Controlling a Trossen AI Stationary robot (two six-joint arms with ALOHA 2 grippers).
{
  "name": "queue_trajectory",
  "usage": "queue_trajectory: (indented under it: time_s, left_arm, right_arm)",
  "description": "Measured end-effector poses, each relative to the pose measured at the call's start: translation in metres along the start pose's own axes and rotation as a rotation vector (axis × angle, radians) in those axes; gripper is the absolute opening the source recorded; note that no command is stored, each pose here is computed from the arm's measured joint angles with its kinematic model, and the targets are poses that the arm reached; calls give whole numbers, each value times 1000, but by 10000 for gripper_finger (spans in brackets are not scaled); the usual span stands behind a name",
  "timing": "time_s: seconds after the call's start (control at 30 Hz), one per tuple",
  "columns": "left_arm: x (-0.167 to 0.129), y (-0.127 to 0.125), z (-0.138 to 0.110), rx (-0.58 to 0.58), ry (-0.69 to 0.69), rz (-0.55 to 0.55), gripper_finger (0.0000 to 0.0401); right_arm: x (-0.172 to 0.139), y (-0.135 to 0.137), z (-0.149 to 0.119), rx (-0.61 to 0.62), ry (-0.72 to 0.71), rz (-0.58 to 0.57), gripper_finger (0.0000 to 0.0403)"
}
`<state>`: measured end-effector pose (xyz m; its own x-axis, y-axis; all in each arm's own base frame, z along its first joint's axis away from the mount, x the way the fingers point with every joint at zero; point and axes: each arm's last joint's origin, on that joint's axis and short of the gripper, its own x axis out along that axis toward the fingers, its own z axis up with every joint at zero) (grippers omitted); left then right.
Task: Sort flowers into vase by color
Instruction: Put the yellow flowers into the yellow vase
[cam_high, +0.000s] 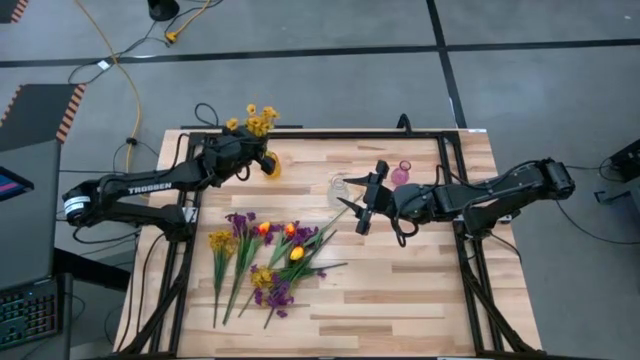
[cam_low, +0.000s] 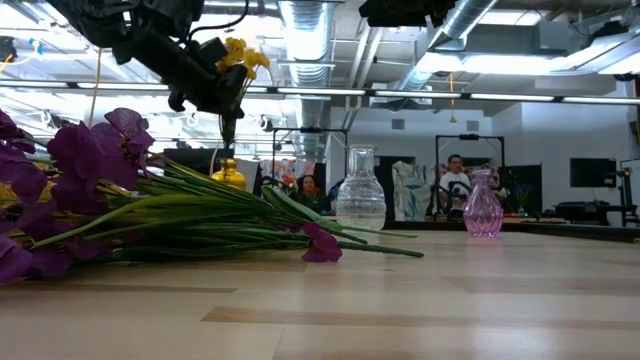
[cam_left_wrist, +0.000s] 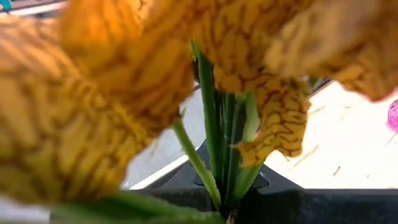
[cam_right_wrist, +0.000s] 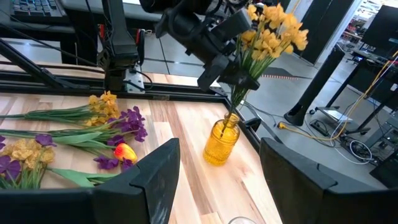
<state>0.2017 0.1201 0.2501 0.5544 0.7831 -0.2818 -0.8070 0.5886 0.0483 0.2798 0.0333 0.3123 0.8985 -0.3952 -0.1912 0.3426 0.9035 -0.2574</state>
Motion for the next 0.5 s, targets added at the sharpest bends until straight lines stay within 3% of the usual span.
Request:
queue_trajectory:
  time_s: [0.5]
  left_arm:
    - [1, 3, -30, -17, 17, 9, 0]
  right_arm:
    - [0, 0, 0, 0, 0, 0, 249]
